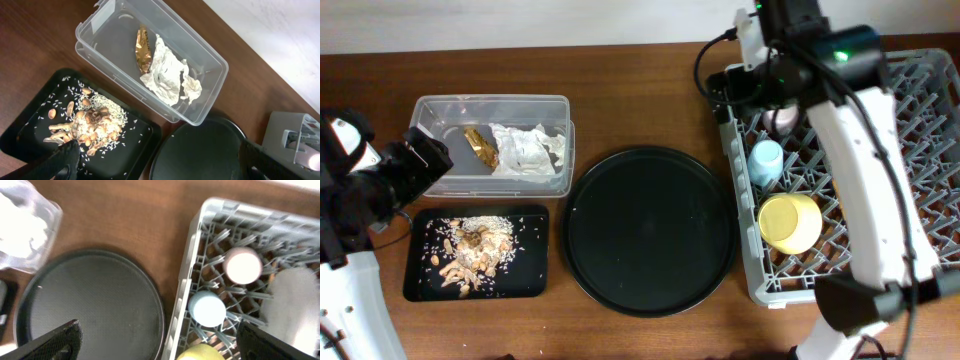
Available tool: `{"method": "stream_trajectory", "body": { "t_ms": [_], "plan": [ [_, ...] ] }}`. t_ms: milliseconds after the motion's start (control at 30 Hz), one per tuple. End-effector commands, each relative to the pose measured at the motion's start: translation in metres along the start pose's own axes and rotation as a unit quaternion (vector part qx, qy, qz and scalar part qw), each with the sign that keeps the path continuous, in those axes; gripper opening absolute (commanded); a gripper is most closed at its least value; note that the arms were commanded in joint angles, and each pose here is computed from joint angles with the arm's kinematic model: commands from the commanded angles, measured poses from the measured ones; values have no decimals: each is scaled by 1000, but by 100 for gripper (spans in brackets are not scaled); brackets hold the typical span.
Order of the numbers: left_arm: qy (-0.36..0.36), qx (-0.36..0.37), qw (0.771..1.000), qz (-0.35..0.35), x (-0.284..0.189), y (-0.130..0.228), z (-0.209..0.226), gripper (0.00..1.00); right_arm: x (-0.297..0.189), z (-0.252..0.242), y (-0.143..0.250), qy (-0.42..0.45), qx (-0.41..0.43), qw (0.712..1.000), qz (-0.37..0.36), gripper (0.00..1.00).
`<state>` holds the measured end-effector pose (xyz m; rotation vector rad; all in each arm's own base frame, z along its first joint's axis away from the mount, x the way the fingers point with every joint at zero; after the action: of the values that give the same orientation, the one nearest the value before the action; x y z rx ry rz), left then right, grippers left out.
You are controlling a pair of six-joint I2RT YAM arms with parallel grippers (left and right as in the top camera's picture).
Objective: Sort waste into correct bins and load items into the dishwasher rack
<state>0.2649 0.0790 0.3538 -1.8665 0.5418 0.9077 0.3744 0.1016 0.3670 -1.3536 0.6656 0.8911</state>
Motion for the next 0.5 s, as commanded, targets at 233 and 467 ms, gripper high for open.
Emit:
{"method": "stream_trajectory", "body": {
  "t_ms": [233,467],
  "plan": [
    [-3,-2,1000,-3,-1,-1,1,99,-277,-27,104,-64,11,908,-413,99],
    [-3,-2,1000,-3,-1,-1,1,99,-134,-72,210,-35,78,849,-521,99]
  ]
}}
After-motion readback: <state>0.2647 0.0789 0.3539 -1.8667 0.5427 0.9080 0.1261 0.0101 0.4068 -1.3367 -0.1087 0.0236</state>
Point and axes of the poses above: each gripper's point midway between its finger pads, its own x axis out along the fingers, its own z axis along the line the jaws close on, y = z × x, the point moved 5 cm from there along -x, back along the fingers, and after that the axes turned 12 degrees about x, right-handed, at the moved point
